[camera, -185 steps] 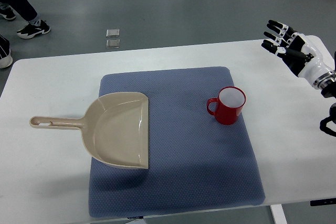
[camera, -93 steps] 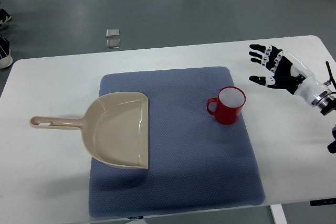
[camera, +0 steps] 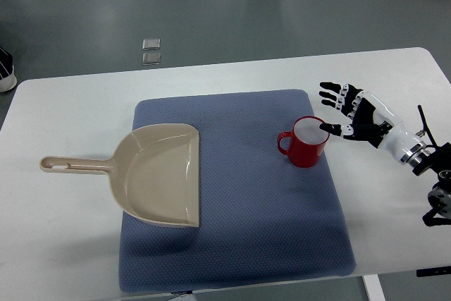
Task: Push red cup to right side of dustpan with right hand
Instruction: 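Move the right hand toward the red mug, fingers open, then wrap the right hand fingers around the red mug's side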
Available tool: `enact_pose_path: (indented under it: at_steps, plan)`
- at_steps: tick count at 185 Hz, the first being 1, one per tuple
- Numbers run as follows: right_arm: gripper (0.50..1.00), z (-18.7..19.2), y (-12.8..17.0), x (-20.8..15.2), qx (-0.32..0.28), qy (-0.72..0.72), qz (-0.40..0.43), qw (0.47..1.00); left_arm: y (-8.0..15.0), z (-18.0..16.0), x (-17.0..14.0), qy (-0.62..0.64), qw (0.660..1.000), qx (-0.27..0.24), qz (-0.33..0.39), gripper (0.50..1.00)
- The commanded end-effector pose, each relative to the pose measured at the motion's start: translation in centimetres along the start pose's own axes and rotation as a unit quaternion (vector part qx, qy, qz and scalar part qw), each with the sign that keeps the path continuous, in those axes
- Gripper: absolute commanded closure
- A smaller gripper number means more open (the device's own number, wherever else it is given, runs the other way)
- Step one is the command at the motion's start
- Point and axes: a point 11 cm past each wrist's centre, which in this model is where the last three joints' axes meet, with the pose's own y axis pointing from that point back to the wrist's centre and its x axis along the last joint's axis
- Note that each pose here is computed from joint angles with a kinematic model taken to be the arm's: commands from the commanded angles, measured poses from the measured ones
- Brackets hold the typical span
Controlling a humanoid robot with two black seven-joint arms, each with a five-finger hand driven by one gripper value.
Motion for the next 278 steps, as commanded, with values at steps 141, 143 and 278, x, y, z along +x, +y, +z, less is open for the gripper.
enact_pose_path:
  at_steps: [141,143,278]
  plan:
    - [0.572,1.9,-0.3,-2.6,-0.007,0.007,-0.008,1.000,0.0,0.0,0.0,0.000,1.000,0.000,0.000,0.500]
    - [0.572,1.9,-0.3,-2.6,-0.008,0.006,-0.008,1.000,0.0,0.0,0.0,0.000,1.000,0.000,0.000,0.500]
    - [0.572,2.6,-0.1,-3.5,-0.001,-0.017,0.005,1.000,0.0,0.0,0.0,0.000,1.000,0.000,0.000,0.500]
